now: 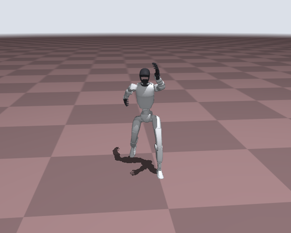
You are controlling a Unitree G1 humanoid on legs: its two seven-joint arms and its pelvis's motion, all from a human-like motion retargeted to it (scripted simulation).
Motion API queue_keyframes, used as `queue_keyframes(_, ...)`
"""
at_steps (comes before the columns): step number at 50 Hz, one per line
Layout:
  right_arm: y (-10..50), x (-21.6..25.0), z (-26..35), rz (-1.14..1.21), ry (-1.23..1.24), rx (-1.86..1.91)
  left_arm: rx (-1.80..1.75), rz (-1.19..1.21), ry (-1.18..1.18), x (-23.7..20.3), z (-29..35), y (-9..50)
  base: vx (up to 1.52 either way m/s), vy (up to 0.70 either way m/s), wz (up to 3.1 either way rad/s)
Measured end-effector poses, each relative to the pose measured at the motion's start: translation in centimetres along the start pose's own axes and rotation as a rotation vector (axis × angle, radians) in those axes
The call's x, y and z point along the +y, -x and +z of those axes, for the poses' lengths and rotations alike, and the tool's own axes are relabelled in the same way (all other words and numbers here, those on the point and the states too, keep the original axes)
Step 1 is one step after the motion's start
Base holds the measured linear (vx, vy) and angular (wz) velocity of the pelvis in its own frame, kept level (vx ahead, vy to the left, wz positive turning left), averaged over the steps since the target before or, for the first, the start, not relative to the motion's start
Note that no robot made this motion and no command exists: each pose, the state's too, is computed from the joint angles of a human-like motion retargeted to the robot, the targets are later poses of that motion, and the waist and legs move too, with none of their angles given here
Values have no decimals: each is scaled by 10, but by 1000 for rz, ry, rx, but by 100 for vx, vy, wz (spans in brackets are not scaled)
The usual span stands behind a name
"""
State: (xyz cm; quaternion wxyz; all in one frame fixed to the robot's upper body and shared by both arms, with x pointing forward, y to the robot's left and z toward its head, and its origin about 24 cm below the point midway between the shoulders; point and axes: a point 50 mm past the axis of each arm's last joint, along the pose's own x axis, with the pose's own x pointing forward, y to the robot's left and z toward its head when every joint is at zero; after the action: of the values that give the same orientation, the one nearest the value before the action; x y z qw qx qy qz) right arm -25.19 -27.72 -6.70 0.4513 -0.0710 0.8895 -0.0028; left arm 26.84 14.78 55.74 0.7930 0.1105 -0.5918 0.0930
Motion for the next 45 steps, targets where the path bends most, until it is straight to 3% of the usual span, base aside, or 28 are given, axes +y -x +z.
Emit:
queue_keyframes(3, 2, -10, 49, -125, -79, -115, -160, 1, -7, 13, 40, -1, -18, 6, -37)
queue_keyframes(6, 21, 5, 171, -167, -203, -300, -289, -104, 12, 3, 54, 20, -7, -1, 27)
queue_keyframes(8, 64, 10, 259, -197, -266, -509, -230, -182, 16, 1, 14, 62, 15, 4, 87)
queue_keyframes(11, 158, -6, 357, -277, -105, -908, 135, -245, 83, 4, -85, 190, 31, 5, 61)
queue_keyframes(12, 200, -15, 383, -433, -40, -1058, 283, -206, 117, 10, -108, 241, 34, 3, -10)
queue_keyframes(14, 299, -35, 417, -727, 58, -1332, 639, -145, 80, 34, -139, 345, 31, 0, -35)
queue_keyframes(16, 391, -44, 427, -822, -43, -1608, 1057, -152, -39, 67, -144, 460, 29, -3, -48)
queue_keyframes(19, 522, -59, 396, -864, -423, -2054, 1715, -168, -204, 124, -91, 617, 21, 4, 17)
queue_keyframes(21, 612, -49, 349, -783, -522, -2419, 2098, -104, -280, 161, -30, 688, 5, -8, 123)
queue_keyframes(24, 721, -19, 241, -1068, -478, -2853, 2583, 138, -388, 196, 77, 752, -4, -11, 209)
queue_keyframes(25, 749, -7, 197, -1296, -438, -2933, 2705, 178, -426, 202, 103, 761, -3, -14, 243)
queue_keyframes(27, 774, 22, 122, -1521, -460, -3144, 2875, 224, -598, 216, 152, 766, -3, -16, 246)
queue_keyframes(29, 781, 28, 56, -2061, -869, -3053, 2928, 119, -786, 235, 183, 757, 2, -14, 235)
queue_keyframes(32, 769, 70, 19, -1772, -506, -3512, 2884, 188, -781, 252, 201, 744, 5, 0, 219)
queue_keyframes(34, 756, 75, -7, -1852, -642, -3631, 2867, 352, -776, 261, 211, 737, 3, 3, 205)
queue_keyframes(35, 750, 77, -14, -1919, -662, -3642, 2869, 444, -747, 259, 211, 740, -13, -17, 153)
queue_keyframes(36, 748, 76, -20, -2182, -751, -3502, 2860, 523, -720, 255, 207, 744, -29, -16, 100)
queue_keyframes(37, 751, 63, -26, -2725, -1002, -2979, 2834, 572, -706, 245, 194, 751, -36, 1, 94)
queue_keyframes(39, 745, 44, -32, -3197, -1291, -2158, 2821, 489, -558, 209, 154, 769, -41, 16, 112)
queue_keyframes(40, 728, 64, -10, -2746, -917, -3029, 2731, 443, -476, 188, 119, 773, -44, 19, 99)
queue_keyframes(41, 711, 69, 6, -2225, -674, -3531, 2661, 386, -374, 164, 89, 774, -44, 19, 62)
queue_keyframes(45, 683, 19, 102, -1800, -521, -3364, 2458, -65, -144, 109, 15, 756, -33, 20, 52)
